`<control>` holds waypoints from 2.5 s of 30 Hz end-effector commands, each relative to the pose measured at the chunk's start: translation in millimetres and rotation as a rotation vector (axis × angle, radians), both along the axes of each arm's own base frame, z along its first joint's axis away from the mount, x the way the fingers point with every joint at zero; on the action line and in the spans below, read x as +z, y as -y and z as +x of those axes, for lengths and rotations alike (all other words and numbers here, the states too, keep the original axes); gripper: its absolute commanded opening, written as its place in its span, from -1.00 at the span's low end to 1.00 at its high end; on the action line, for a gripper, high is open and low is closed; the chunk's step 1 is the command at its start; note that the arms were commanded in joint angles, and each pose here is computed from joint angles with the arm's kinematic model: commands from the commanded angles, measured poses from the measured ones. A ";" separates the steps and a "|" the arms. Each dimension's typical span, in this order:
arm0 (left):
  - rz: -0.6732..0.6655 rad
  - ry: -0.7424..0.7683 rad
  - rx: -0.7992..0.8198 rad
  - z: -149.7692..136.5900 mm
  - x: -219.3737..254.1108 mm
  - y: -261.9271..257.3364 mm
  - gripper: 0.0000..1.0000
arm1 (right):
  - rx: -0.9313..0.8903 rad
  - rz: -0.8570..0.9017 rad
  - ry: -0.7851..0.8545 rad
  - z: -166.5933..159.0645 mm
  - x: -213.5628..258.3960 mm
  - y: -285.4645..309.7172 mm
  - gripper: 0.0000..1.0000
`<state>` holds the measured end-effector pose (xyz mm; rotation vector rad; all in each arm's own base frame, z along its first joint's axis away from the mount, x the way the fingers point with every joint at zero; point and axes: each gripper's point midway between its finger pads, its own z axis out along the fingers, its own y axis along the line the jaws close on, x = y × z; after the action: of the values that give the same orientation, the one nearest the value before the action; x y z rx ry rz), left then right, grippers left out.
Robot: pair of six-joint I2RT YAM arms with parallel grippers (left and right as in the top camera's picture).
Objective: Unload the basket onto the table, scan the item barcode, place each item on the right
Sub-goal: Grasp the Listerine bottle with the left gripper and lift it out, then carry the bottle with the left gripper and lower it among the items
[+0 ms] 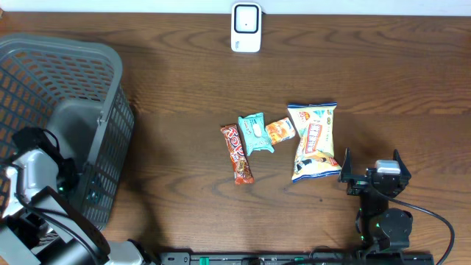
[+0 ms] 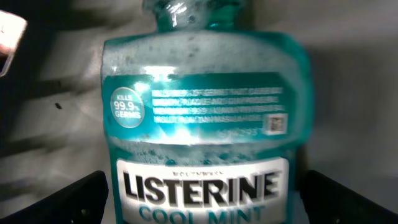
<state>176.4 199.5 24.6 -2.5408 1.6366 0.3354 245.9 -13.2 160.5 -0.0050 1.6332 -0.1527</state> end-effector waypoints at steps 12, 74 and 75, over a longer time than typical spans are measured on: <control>-0.040 -0.014 -0.065 -11.9 -24.9 13.9 -0.04 | -0.007 0.010 0.003 -0.4 0.2 0.8 0.99; -0.339 0.882 -1.580 123.0 109.6 490.9 -0.14 | -0.007 0.010 0.003 -0.4 0.2 0.8 0.99; -0.353 0.854 -1.601 118.6 96.4 500.1 -0.14 | -0.007 0.010 0.003 -0.4 0.2 0.8 0.98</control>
<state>291.9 -280.5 131.6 -0.5638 2.5381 -1.0424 245.9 -13.2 160.5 -0.0050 1.6332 -0.1527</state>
